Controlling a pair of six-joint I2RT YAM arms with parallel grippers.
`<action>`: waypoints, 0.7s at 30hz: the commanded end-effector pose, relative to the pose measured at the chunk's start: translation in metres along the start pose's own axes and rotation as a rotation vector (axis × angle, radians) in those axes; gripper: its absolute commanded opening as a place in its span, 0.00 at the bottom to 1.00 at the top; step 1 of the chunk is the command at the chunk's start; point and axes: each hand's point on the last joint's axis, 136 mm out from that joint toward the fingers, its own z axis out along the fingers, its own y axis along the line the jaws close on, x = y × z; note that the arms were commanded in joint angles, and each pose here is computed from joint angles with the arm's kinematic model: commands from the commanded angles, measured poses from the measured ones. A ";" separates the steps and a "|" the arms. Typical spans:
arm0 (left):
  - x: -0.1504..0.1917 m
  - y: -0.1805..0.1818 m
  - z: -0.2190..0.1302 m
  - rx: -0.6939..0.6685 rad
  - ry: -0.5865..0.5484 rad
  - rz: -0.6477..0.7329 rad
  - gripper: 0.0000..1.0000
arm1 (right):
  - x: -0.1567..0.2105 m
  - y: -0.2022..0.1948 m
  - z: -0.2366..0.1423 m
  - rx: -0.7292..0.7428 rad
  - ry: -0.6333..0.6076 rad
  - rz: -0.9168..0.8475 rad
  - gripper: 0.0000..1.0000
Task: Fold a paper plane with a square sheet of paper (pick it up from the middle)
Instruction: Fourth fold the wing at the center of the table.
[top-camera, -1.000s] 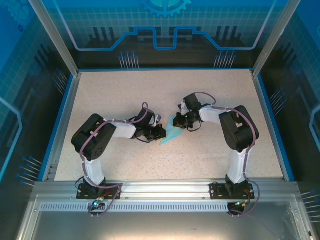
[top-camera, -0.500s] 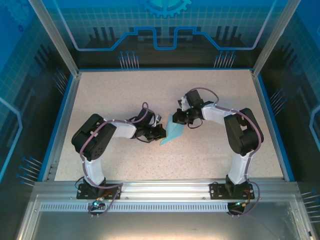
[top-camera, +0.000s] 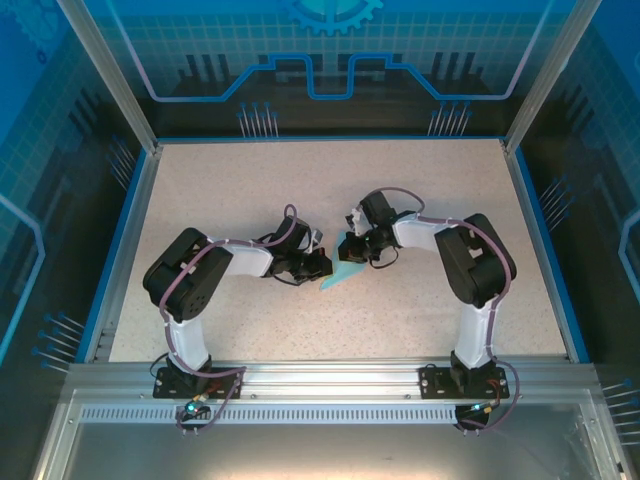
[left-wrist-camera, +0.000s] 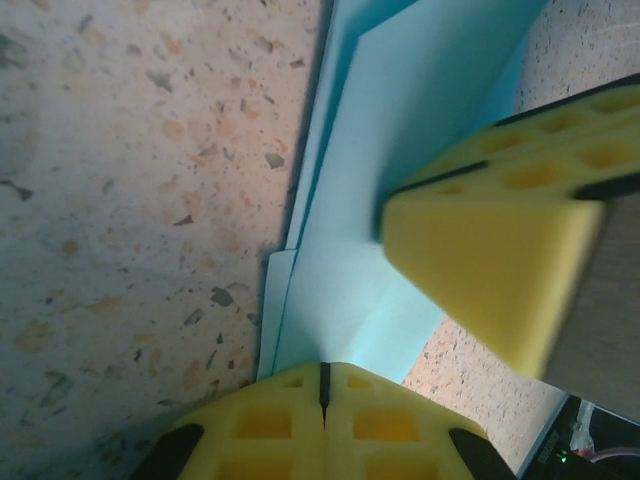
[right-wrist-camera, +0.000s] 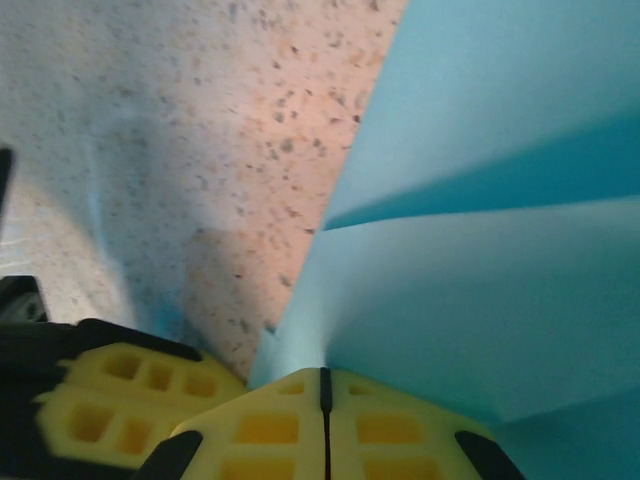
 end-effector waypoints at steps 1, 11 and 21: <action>0.037 0.071 0.006 -0.249 0.069 -0.126 0.00 | -0.003 -0.004 0.006 -0.024 0.029 -0.025 0.06; 0.044 0.076 0.004 -0.263 0.094 -0.118 0.00 | -0.031 -0.025 0.002 -0.026 -0.024 -0.025 0.06; 0.050 0.080 0.003 -0.279 0.115 -0.108 0.00 | -0.055 -0.041 -0.010 -0.024 -0.072 -0.012 0.07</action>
